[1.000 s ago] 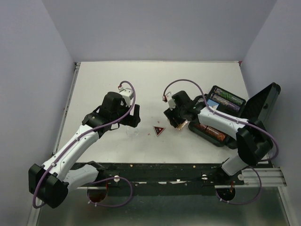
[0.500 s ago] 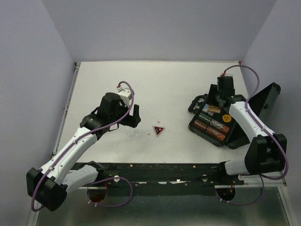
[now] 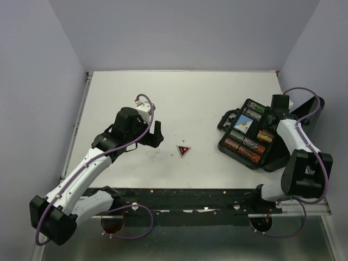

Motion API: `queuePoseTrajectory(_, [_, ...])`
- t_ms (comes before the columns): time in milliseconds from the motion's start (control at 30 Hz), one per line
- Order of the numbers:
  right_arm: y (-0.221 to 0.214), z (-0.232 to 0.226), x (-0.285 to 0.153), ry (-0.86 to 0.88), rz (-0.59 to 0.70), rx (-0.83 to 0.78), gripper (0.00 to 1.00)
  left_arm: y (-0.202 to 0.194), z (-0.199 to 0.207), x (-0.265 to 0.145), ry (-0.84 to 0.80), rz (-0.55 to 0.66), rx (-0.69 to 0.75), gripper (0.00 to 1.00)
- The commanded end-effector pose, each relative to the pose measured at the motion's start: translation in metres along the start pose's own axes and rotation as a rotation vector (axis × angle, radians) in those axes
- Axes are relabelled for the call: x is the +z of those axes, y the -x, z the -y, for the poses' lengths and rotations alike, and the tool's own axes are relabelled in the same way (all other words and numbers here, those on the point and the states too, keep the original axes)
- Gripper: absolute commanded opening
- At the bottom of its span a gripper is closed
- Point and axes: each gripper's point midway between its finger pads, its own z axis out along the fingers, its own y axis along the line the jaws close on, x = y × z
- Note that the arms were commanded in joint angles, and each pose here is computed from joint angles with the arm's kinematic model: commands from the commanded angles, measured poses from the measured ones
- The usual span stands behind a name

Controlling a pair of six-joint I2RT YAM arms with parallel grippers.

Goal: Pack up texas hold em set

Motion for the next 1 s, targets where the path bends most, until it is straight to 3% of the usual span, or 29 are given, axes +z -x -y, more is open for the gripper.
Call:
queuePoseTrajectory(0, [-0.008,0.007,0.017,-0.034,-0.026,0.006,0.01,0.002,0.005,-0.002,-0.025,0.021,0.000,0.94])
queuePoseTrajectory(567, [-0.014,0.005,0.031,-0.042,-0.022,0.227,0.01,0.002,0.003,-0.002,-0.016,0.019,0.002,0.95])
queuePoseTrajectory(967, [-0.018,-0.001,0.025,-0.013,-0.029,0.234,0.01,0.002,0.004,-0.002,-0.022,0.020,0.002,0.94])
